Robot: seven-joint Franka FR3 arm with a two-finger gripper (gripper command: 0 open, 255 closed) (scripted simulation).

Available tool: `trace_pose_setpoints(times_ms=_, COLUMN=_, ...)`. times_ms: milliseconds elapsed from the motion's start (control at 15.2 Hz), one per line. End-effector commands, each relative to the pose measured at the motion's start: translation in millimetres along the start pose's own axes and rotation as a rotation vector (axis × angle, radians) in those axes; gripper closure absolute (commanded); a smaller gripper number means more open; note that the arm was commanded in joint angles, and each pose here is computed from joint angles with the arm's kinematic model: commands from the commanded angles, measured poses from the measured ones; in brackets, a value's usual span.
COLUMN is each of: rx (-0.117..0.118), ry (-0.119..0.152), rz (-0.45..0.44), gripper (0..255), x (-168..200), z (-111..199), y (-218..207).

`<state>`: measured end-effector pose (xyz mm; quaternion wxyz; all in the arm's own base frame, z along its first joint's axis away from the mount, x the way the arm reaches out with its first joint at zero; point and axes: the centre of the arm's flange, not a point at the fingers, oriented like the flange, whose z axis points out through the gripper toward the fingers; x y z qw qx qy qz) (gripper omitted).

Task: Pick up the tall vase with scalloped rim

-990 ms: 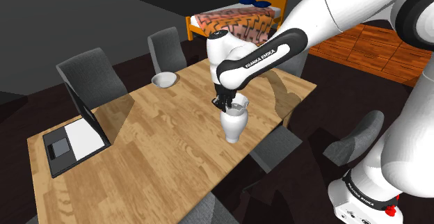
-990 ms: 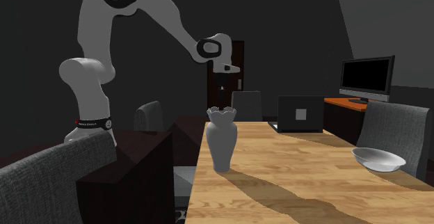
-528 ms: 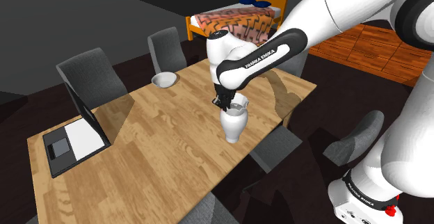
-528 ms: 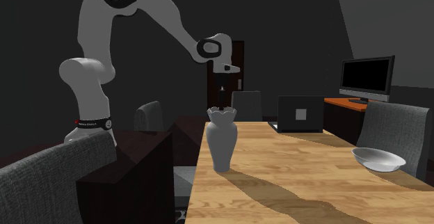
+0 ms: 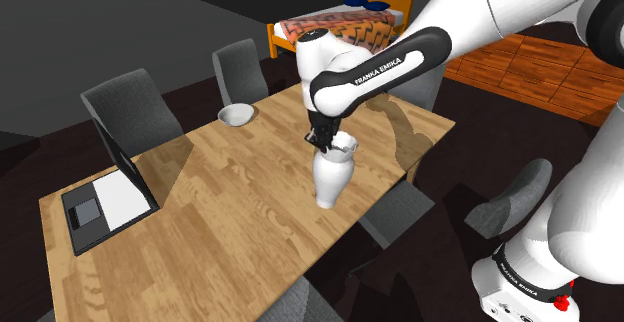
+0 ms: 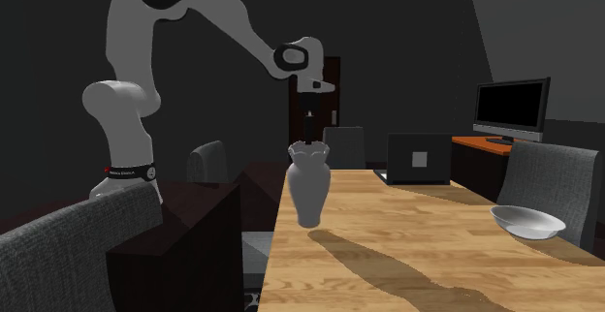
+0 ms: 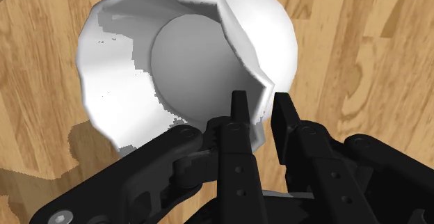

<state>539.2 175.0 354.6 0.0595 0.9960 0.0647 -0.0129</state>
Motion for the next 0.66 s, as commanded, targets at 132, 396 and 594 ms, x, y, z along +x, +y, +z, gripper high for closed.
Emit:
trace_pose_setpoints(times_ms=132, rx=0.000, ry=0.001, rz=0.000, gripper=255, x=-1, z=-22, y=3)
trace_pose_setpoints(times_ms=396, rx=0.000, ry=0.001, rz=0.000, gripper=255, x=-2, z=-43, y=5)
trace_pose_setpoints(times_ms=594, rx=0.000, ry=0.001, rz=0.000, gripper=255, x=-2, z=-49, y=6)
